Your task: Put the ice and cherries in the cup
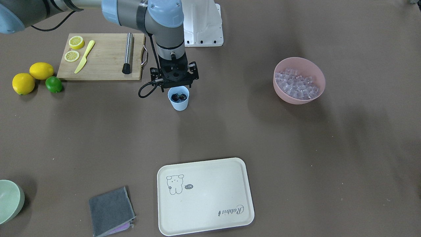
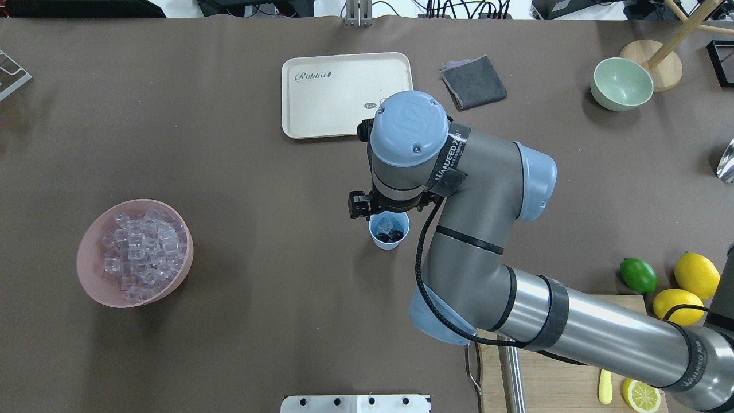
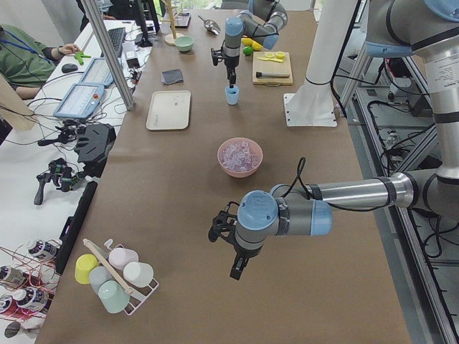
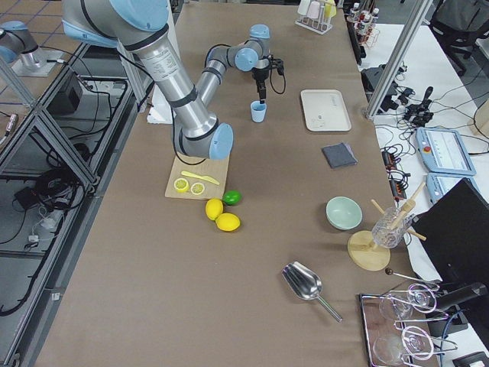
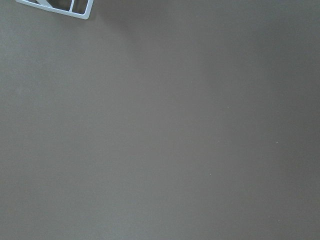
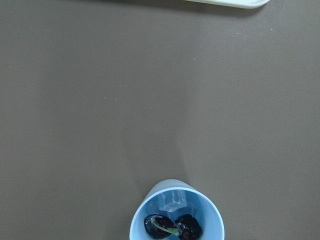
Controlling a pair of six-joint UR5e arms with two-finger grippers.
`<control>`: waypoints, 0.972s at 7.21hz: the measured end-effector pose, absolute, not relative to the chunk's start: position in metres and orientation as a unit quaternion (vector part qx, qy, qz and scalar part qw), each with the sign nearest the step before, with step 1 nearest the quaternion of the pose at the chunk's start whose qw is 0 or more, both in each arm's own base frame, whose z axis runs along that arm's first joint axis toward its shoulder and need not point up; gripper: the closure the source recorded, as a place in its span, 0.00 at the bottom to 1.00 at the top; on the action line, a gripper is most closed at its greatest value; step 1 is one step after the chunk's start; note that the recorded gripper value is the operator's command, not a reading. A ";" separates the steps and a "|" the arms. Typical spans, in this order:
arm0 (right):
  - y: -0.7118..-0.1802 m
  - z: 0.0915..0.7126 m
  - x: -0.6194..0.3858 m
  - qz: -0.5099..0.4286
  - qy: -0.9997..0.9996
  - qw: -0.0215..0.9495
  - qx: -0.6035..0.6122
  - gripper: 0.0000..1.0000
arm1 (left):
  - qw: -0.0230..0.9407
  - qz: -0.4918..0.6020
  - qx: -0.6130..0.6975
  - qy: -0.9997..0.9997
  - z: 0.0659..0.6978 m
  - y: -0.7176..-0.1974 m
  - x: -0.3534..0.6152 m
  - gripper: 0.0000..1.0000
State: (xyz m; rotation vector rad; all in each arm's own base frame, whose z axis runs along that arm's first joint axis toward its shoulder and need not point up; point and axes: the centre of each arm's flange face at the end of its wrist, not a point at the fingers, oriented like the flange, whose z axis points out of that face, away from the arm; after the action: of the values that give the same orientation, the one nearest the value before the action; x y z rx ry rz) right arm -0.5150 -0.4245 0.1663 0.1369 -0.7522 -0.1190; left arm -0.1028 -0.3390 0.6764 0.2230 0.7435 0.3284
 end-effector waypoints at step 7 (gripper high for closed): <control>-0.493 0.261 -0.266 -0.032 -0.321 0.945 0.060 0.00 | 0.904 0.074 0.052 0.418 0.633 -0.355 -0.057 0.01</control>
State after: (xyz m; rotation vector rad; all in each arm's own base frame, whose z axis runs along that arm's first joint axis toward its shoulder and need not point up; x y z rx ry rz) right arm -0.2661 -0.4929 0.2611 0.1221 -0.6546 -0.0643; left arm -0.0570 -0.3554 0.6327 0.1068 0.8648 0.1537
